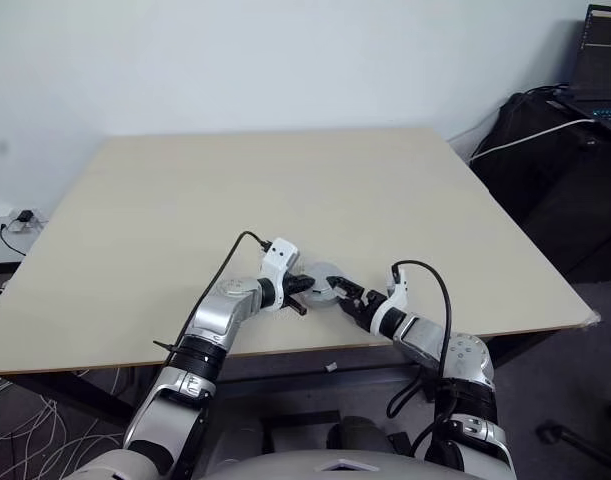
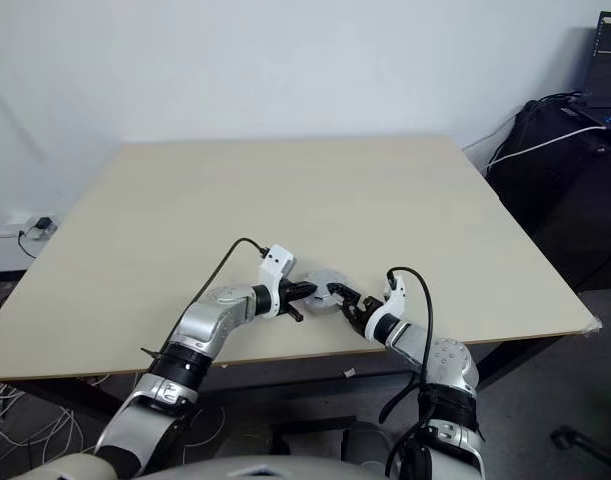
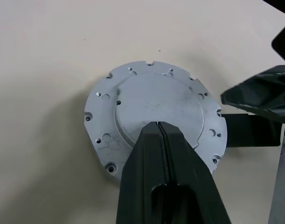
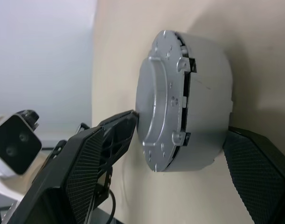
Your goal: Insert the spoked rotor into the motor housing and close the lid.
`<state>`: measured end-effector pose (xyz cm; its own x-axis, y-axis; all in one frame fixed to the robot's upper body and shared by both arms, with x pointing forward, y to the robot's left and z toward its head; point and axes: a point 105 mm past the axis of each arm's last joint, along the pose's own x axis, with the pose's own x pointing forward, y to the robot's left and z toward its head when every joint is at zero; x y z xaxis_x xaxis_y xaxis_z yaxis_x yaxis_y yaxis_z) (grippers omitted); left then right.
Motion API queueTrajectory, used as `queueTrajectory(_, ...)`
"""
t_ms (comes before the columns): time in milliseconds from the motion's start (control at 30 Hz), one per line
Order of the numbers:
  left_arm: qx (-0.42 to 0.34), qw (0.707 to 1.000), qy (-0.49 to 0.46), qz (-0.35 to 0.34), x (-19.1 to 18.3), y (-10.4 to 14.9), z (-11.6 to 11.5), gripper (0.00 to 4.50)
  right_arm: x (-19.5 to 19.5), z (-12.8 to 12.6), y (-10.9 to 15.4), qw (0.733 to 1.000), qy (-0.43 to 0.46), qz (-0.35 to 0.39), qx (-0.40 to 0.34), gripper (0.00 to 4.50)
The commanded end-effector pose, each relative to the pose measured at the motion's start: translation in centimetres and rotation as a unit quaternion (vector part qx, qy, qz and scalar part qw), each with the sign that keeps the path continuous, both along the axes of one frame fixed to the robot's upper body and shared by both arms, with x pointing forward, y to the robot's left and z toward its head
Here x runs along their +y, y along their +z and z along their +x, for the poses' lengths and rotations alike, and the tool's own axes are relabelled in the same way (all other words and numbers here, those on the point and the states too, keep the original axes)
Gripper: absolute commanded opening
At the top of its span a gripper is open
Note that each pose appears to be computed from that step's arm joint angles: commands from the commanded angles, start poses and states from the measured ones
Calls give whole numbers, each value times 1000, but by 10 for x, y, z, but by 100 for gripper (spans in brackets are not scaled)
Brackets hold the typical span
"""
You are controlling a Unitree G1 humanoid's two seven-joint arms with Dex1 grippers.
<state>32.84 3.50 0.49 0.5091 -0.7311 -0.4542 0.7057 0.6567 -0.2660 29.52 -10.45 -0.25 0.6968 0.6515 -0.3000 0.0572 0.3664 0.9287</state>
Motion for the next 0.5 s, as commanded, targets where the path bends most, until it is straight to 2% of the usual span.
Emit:
queueTrajectory(33, 27, 999, 5, 17, 5, -14, -5, 0, 14, 5, 26, 998, 22, 30, -51, 422)
queueTrajectory(67, 27, 999, 6, 17, 5, -14, -5, 0, 15, 5, 26, 998, 22, 29, -50, 422)
queueTrajectory(167, 26, 999, 7, 16, 5, -14, -5, 0, 20, 5, 28, 998, 24, 32, -51, 359)
queueTrajectory(400, 25, 1000, 11, 15, 6, -13, -3, 0, 30, 2, 32, 997, 33, 39, -55, 143)
queueTrajectory(500, 24, 1000, 12, 14, 6, -13, -3, 0, 30, 1, 33, 997, 32, 39, -55, 134)
